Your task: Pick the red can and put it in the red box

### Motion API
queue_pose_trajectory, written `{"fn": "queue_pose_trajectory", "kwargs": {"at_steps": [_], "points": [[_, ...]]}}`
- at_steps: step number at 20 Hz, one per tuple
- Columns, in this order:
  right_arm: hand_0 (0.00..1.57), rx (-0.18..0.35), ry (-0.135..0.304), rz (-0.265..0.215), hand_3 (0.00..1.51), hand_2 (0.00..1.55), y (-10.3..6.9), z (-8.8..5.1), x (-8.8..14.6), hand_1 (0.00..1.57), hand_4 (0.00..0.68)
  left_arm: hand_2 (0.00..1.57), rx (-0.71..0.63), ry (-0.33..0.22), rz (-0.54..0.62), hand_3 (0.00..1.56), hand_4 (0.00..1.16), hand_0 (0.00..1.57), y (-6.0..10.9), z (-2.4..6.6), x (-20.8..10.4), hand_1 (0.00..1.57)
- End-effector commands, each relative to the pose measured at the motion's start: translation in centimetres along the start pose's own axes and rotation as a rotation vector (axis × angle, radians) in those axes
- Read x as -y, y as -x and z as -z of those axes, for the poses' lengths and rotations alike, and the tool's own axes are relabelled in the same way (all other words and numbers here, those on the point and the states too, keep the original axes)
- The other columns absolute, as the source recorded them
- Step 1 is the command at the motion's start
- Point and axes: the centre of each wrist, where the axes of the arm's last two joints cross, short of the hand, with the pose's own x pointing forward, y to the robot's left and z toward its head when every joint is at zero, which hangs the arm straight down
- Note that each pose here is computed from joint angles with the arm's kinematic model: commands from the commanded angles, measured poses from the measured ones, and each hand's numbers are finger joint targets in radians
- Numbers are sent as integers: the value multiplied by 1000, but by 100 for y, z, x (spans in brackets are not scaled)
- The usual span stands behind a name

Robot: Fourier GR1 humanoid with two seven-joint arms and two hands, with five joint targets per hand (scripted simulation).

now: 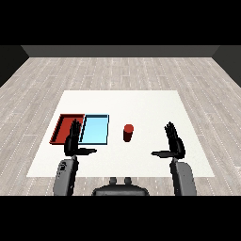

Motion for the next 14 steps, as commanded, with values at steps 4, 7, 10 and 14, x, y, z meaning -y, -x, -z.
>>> {"fn": "queue_pose_trajectory", "kwargs": {"at_steps": [4, 7, 10, 14], "points": [[0, 23, -1, 19, 0, 0, 59, 50, 85, 0, 0, 0, 33, 4, -24, 0, 0, 0, -5, -61, 33, 0], [0, 42, -6, 0, 0, 0, -89, -100, -29, 0, 0, 0, 40, 3, -29, 0, 0, 0, 83, -279, -167, 0], [0, 11, -10, 23, 0, 0, 126, 74, -54, 0, 0, 0, 44, 11, -27, 0, 0, 0, 142, 76, -70, 0], [0, -10, -16, 42, 0, 0, 119, 7, -225, 0, 0, 0, 53, 10, -39, 0, 0, 0, -5, -163, -183, 0]]}}
